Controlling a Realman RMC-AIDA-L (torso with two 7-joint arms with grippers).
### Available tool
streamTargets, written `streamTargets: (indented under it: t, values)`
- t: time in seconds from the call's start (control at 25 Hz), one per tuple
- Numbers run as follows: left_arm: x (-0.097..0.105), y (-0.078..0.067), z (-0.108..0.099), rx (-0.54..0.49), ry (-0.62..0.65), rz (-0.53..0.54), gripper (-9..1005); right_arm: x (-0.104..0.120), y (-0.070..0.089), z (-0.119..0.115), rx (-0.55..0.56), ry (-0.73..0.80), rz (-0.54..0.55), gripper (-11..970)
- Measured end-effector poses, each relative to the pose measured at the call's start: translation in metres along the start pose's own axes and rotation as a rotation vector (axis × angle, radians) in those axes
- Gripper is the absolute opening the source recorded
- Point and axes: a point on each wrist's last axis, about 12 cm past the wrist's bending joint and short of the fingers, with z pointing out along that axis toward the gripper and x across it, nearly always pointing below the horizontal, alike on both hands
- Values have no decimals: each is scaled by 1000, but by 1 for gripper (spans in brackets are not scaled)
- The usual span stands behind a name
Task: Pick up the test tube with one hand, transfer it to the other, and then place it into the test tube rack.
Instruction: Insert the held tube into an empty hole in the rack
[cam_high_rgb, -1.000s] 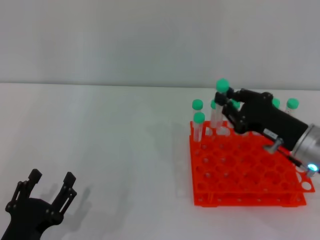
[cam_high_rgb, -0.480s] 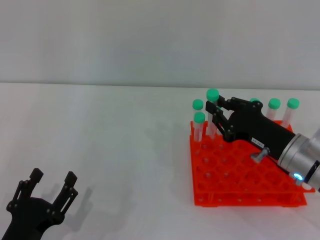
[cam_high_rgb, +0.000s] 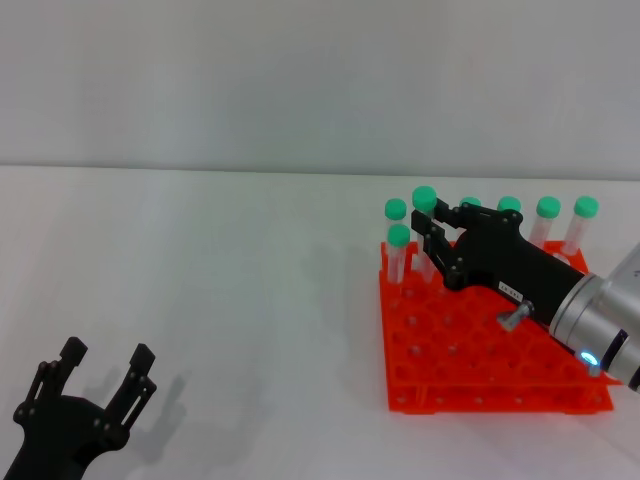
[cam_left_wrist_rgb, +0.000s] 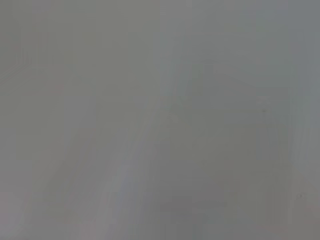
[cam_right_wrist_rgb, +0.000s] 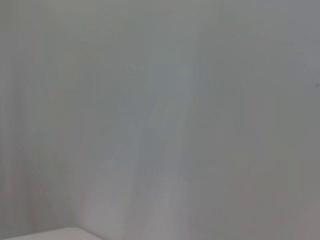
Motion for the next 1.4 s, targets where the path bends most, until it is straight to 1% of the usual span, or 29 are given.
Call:
streamTargets:
  t: [0.36, 0.56, 1.0, 1.24, 1.36, 1.4]
  values:
    - [0, 0, 0, 1, 0, 0, 842, 5, 4, 4, 25, 35, -27, 312]
    - [0, 0, 1, 4, 1, 0, 842, 6, 5, 4, 32, 38, -21, 319]
    - [0, -1, 2, 8, -2, 0, 841, 14, 2, 2, 63, 108, -19, 333]
    - [0, -2, 3, 13, -4, -1, 840, 17, 1, -4, 84, 97, 3, 341]
    - [0, -2, 3, 13, -5, -2, 840, 18, 2, -11, 89, 72, 16, 345]
    - [0, -2, 3, 13, -5, -2, 840, 18, 3, -13, 90, 64, 20, 383]
